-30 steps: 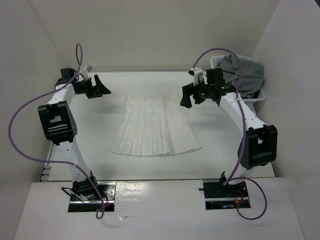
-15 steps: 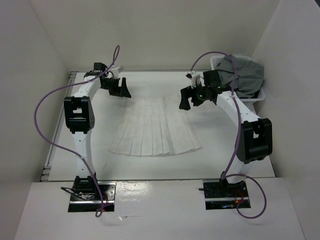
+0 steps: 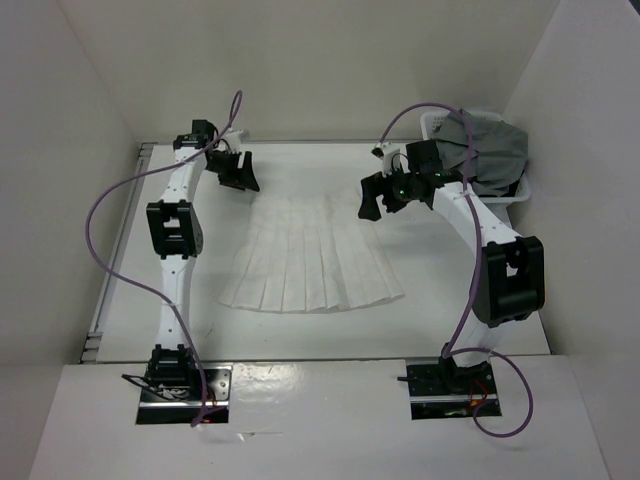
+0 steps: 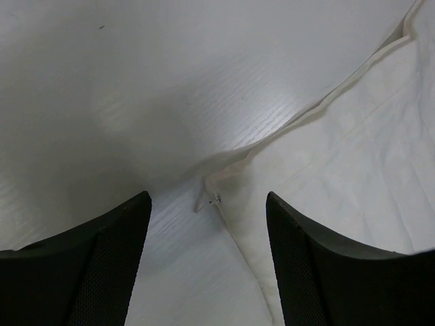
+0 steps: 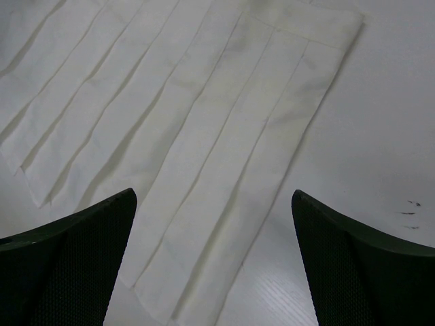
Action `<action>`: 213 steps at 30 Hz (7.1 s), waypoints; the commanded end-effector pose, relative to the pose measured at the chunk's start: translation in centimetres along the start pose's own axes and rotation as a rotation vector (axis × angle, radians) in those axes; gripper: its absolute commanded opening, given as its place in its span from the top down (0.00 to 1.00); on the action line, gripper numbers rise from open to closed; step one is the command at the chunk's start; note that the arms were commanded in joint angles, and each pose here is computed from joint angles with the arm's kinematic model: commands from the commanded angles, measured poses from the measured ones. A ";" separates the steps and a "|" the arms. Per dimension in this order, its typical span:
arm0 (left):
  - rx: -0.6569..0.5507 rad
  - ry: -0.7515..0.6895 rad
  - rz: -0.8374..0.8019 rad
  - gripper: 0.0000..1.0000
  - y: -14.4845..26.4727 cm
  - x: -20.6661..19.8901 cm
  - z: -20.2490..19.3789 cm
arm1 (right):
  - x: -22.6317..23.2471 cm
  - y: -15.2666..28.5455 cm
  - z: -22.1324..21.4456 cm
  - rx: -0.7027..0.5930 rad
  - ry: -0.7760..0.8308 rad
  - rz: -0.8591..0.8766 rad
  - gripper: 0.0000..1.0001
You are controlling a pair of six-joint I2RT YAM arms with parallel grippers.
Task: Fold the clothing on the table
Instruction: Flatten the skirt out, then fold the skirt
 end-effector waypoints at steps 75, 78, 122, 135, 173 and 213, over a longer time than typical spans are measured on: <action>0.119 0.064 -0.032 1.00 -1.3 0.0 -2.9 | -10.5 -11.8 2.4 0.028 -0.063 0.048 0.16; 0.116 0.065 -0.041 1.00 -1.3 -0.1 -2.8 | -11.3 -12.9 1.6 0.054 -0.093 0.068 0.17; 0.148 0.020 -0.034 1.00 -2.8 -1.5 -3.0 | -11.1 -17.6 -0.3 0.139 -0.185 0.232 0.52; 0.155 0.026 -0.036 1.00 -3.2 -1.3 -3.4 | -11.6 -17.6 -1.4 0.181 -0.199 0.189 0.51; 0.136 0.007 -0.022 1.00 -2.2 -1.8 -2.4 | -11.5 -17.2 -2.2 0.227 -0.218 0.131 1.00; -0.250 -0.050 0.324 1.00 13.0 -7.1 9.1 | -10.2 -6.4 13.4 -0.037 -0.030 -0.140 1.00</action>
Point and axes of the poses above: each gripper's point midway between its finger pads, its own y axis back along the fingers, its own x axis along the line the jaws close on, z = x × y, the point moved 2 cm from there along y, back along the fingers, and after that the axes turned 1 degree about y, right-handed, at the moved point
